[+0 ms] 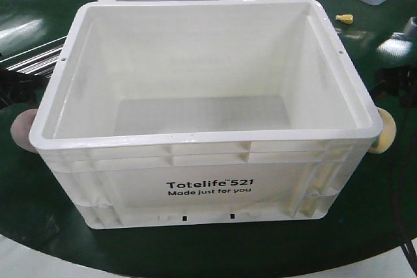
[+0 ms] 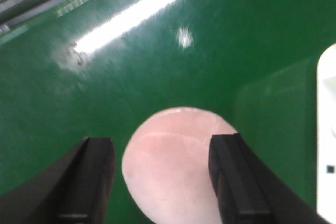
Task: Place moving items into box and shelve
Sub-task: 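Grasp the pink toy with left gripper, yellow toy with right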
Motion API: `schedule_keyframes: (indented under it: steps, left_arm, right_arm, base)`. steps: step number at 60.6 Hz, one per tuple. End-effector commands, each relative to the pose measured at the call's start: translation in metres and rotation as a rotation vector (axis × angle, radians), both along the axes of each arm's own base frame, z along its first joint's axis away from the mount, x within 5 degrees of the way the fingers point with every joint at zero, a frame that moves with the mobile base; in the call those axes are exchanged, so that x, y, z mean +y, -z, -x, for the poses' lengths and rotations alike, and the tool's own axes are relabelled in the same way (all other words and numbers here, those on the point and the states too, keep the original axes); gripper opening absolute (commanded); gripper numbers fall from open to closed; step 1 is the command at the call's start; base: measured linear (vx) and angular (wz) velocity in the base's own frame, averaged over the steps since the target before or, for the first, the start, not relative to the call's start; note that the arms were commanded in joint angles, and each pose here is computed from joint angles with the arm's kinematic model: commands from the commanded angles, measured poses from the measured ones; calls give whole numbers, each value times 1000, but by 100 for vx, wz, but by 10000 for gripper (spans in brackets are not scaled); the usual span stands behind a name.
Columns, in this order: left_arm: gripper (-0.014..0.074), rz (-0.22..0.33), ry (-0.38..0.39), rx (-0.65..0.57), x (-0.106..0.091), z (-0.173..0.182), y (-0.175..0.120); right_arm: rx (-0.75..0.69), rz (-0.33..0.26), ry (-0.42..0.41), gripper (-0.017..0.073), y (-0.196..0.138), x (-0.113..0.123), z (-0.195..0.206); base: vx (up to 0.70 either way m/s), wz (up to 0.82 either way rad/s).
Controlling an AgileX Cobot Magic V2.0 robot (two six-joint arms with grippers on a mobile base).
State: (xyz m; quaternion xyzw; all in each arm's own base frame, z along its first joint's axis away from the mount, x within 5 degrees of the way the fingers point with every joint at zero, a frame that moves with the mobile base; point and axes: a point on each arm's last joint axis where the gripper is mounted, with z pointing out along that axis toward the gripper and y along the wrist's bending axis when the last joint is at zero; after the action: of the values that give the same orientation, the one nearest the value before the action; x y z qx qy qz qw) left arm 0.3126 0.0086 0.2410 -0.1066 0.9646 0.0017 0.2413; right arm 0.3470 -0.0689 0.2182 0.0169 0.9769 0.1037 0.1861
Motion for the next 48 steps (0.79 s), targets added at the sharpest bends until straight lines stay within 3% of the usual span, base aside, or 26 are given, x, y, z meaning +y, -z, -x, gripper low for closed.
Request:
schedule_keyframes:
  steps: [1, 12, 17, 25, 32, 41, 48]
  left_arm:
    - [514, 27, 19, -51, -3, -7, -8]
    - [514, 46, 32, 17, -5, -17, 16]
    - [514, 43, 39, 55, -5, -19, 27]
    - [514, 36, 58, 114, -5, -22, 43]
    - [484, 25, 84, 150, -5, -22, 49]
    - [332, 21, 93, 138, -5, -23, 48]
    - [97, 20, 93, 129, -5, -23, 47]
  right_arm:
    - [-50, 12, -11, 490, -12, 6, -7]
    - [28, 73, -72, 490, 18, 25, -18]
    - [67, 101, -63, 490, 31, 29, -21]
    - [123, 99, -1, 474, 51, 30, -25]
    - [170, 90, 11, 391, 61, 29, -25]
    - [177, 86, 31, 176, 59, 29, -24]
    - [141, 85, 37, -15, 50, 29, -24]
  base:
    - [0, 0]
    - [0, 0]
    - [0, 0]
    - [0, 0]
    - [0, 0]
    - [0, 0]
    - [0, 0]
